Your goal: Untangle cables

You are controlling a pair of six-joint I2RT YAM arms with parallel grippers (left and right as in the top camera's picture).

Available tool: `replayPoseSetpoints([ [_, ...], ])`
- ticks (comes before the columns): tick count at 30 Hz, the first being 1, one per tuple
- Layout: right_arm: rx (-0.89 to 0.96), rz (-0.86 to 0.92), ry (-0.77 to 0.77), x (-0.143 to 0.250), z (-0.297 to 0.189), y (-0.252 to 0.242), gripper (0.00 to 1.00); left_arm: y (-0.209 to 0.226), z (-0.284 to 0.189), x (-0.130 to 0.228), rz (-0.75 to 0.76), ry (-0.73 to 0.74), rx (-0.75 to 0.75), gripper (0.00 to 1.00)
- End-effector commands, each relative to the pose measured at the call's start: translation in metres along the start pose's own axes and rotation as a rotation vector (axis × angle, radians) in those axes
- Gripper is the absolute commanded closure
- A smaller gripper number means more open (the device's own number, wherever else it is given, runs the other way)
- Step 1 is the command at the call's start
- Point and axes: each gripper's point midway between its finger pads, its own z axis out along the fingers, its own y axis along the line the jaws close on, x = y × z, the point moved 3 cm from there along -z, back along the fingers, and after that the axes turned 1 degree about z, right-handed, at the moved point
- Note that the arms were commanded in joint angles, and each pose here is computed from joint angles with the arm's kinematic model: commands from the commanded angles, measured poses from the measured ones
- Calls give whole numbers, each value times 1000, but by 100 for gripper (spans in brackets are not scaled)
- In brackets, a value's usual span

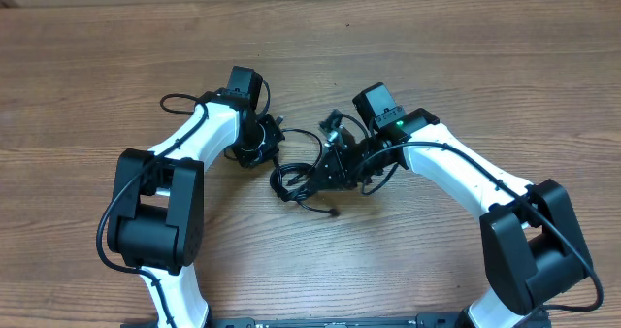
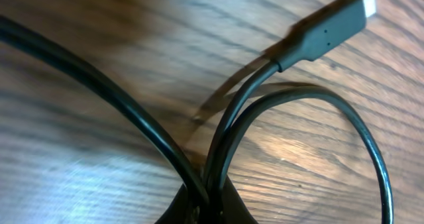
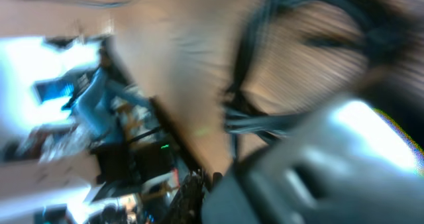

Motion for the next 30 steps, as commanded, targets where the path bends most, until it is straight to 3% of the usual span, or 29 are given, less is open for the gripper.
replayPoseSetpoints([
  [1,282,260,-94,-2,-11,-41,96,27,8,-6,-145,-29,-112,96],
  [3,390,404,-120,4,-16,-57,95,27,8,-6,-148,-30,-112,96],
  [6,478,544,-138,14,-18,-67,78,25,8,-4,-149,-11,-94,96],
  [9,523,610,-151,19,-17,-69,67,21,8,-1,-150,14,-69,94],
  [12,532,597,-154,19,-13,-68,39,21,8,0,-148,18,-70,81],
  [15,533,591,-161,18,-13,-68,27,21,8,0,-80,21,-69,64],
  [16,533,590,-161,18,-13,-68,25,20,8,0,-35,27,-61,60],
  [19,537,580,-156,19,-13,-68,22,9,-3,-6,107,52,11,37],
  [26,599,576,-187,17,-20,-77,23,8,-64,-25,158,10,-46,30],
  [30,638,590,-202,18,-26,-83,23,11,-77,-11,161,42,-93,29],
])
